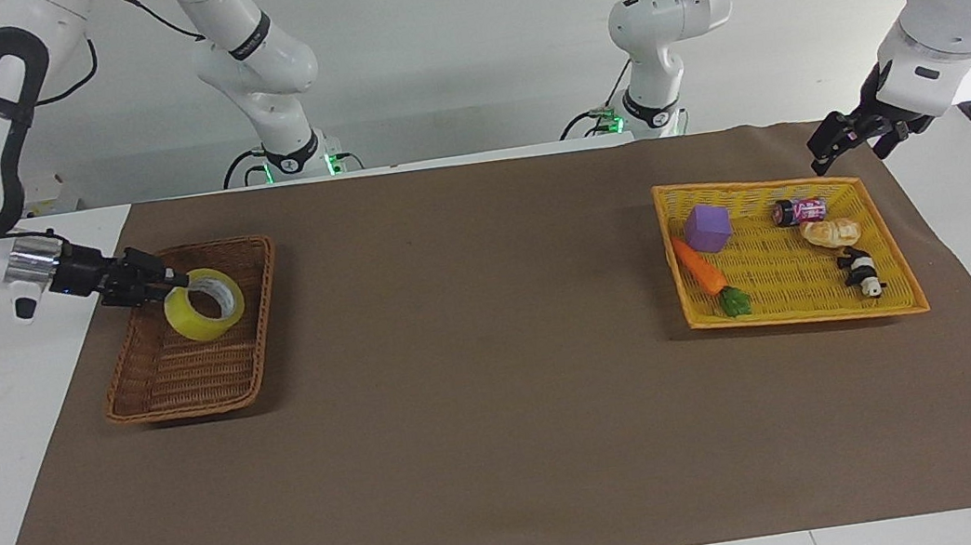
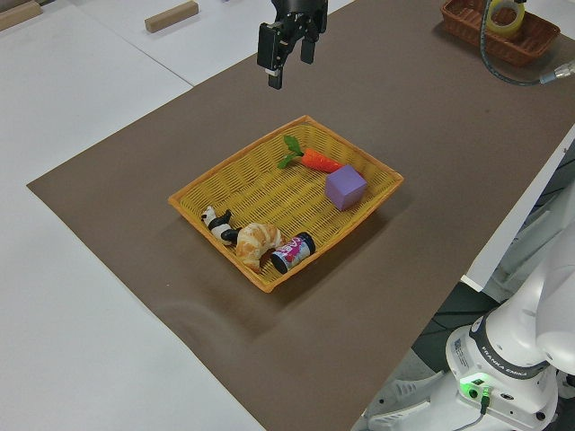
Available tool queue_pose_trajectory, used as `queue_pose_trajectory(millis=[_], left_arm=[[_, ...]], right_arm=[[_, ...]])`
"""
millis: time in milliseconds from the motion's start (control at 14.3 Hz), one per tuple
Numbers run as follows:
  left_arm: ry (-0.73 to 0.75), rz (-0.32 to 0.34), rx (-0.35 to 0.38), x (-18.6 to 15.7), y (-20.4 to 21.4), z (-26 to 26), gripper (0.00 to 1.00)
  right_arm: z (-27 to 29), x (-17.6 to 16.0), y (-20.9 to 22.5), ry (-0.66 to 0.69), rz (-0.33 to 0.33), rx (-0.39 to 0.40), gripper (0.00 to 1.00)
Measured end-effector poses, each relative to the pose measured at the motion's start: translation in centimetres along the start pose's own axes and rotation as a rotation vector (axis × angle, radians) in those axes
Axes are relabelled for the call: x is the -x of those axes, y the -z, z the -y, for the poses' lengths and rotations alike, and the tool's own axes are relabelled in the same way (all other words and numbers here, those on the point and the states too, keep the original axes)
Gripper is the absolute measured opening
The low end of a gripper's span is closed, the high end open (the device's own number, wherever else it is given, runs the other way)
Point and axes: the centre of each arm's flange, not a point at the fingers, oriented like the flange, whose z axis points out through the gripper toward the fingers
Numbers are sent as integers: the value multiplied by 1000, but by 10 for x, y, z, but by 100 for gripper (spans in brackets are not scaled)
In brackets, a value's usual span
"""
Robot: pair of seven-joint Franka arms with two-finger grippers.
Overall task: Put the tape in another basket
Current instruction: 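Carry the tape with the right gripper and lower it into the wicker basket, then open the right gripper and withdraw it from the tape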
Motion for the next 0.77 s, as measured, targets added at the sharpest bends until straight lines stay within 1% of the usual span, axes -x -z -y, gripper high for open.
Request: queue_pose_trajectory(millis=[140, 210, 349, 419, 489, 629, 769], left_arm=[[-2, -15, 1, -2, 1, -1, 100], [-4, -13, 1, -2, 0, -2, 100], [-8, -2, 0, -1, -5, -4, 100], [-12, 1, 0, -1, -6, -7, 100], [-18, 2, -1, -1, -7, -10, 100], [-20, 4, -1, 0, -8, -11, 100], [-10, 4, 0, -1, -8, -6, 100]], right_arm=[[-2, -1, -1, 8, 6, 7, 54], [-1, -3, 1, 13, 8, 19, 61], [4, -8, 9, 32, 7, 48, 81], [12, -13, 16, 53, 9, 74, 93], [22, -19, 25, 83, 15, 120, 100], [51, -32, 48, 156, 29, 241, 100], [80, -33, 70, 205, 23, 317, 100]])
